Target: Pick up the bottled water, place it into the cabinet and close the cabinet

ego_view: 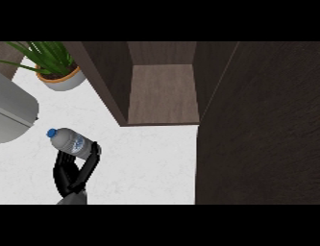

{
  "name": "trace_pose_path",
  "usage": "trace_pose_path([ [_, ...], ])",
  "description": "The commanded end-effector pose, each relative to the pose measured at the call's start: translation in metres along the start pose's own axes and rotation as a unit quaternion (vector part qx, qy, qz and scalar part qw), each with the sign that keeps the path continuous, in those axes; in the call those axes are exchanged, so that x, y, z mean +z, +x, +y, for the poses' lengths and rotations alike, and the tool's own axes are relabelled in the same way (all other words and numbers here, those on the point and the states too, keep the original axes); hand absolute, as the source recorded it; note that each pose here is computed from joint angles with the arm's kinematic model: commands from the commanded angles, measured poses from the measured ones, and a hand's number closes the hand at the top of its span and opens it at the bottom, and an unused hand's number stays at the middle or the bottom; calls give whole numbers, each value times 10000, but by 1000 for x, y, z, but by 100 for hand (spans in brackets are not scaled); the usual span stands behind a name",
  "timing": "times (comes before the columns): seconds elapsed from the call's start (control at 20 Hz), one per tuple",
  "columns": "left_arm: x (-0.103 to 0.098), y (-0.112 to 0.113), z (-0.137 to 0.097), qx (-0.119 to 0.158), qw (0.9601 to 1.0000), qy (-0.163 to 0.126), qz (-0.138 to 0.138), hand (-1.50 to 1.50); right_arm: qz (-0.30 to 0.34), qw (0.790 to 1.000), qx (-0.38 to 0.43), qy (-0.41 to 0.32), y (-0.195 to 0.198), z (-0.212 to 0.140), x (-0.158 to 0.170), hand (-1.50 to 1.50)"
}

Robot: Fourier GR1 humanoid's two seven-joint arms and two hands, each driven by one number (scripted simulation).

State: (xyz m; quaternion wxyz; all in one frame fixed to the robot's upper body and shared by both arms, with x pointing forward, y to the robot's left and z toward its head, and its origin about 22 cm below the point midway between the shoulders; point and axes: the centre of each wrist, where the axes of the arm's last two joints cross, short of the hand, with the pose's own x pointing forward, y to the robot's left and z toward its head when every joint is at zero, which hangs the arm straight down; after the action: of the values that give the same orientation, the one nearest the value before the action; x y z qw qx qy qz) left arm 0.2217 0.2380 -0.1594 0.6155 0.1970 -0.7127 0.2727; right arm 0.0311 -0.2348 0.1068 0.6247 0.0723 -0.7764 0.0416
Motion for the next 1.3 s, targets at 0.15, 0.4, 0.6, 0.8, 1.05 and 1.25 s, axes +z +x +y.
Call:
trace_pose_path([
  [0.15, 0, -12, -7, 444, 9988, 0, -227, 150, -95, 9999, -78, -62, 2, -4, 3, -150],
  [0.4, -10, -11, -13, 490, 9982, -193, -293, 150, -173, 9998, 9, 39, 32, -4, -4, -150],
  [0.6, 16, -16, -8, 951, 9787, -1786, 335, 150, -237, 9997, -112, 16, 16, 4, 0, -150],
  [0.8, 15, -11, -25, 1180, 9542, -2718, 405, 150, -281, 9996, -49, 26, 24, 3, 1, -150],
  [1.05, 14, -3, -25, 1491, 9380, -3063, 634, 150, -232, 9997, -103, -36, 19, 2, -3, -150],
  [1.25, 4, 14, -63, 1501, 9339, -3175, 668, 150, -175, 9998, -118, -38, 15, 4, 4, -150],
])
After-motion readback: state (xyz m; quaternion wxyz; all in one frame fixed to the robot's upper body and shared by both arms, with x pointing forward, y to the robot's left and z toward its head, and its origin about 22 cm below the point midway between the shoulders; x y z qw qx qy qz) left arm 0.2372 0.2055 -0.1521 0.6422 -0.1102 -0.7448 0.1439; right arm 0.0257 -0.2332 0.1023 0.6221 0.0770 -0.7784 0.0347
